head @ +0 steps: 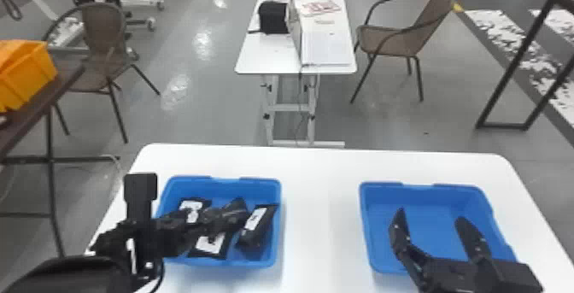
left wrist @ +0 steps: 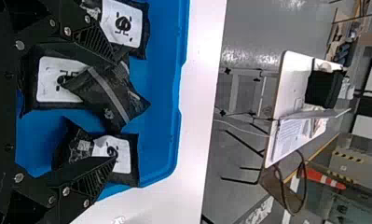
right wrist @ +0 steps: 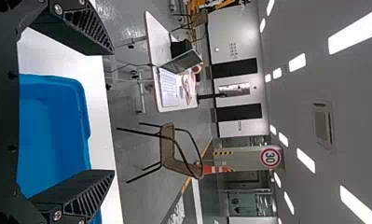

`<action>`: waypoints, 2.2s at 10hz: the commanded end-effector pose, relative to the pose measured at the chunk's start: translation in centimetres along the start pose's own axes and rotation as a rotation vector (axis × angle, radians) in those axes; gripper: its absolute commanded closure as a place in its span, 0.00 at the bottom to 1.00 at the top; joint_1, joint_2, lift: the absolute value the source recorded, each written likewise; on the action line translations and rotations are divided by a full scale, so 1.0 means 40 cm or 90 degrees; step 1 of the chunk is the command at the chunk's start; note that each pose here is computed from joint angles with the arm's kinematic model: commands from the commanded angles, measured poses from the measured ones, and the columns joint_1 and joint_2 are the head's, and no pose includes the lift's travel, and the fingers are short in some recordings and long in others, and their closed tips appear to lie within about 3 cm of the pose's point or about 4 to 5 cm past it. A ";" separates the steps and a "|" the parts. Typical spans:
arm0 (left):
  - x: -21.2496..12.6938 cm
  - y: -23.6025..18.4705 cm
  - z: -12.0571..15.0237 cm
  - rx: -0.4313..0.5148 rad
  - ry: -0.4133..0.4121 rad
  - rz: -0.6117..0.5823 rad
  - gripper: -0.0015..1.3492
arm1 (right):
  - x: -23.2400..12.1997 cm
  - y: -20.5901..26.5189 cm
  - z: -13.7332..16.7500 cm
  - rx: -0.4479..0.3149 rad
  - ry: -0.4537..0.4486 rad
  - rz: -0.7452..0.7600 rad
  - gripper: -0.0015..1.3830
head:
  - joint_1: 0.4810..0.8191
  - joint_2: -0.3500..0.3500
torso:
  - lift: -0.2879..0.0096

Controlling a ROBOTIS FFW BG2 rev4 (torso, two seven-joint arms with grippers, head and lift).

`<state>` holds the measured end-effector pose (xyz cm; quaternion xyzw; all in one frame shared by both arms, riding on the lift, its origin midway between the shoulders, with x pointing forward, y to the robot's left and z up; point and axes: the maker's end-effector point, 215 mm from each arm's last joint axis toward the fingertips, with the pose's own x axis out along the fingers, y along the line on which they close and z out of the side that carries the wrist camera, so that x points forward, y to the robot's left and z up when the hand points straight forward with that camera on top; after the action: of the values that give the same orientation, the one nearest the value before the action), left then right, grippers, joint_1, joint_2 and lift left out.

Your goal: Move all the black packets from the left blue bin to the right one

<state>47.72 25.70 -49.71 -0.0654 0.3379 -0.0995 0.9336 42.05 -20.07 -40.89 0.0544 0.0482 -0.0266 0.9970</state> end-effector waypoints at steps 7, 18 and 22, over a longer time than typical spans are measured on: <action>0.132 0.096 0.055 0.246 0.102 0.022 0.25 | 0.014 0.014 -0.006 0.014 0.003 0.014 0.08 | 0.63 0.66 | 0.97; 0.204 0.078 -0.094 0.444 0.298 -0.101 0.76 | 0.024 0.025 -0.017 0.029 0.009 0.024 0.08 | 0.63 0.63 | 0.97; 0.121 0.055 0.015 0.457 0.175 -0.077 0.89 | 0.027 0.028 -0.013 0.030 0.007 0.027 0.08 | 0.63 0.63 | 0.97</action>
<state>52.30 26.87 -53.72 0.2584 0.4160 -0.2770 0.8267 43.03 -18.98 -41.51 0.0790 0.0533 -0.0066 0.9954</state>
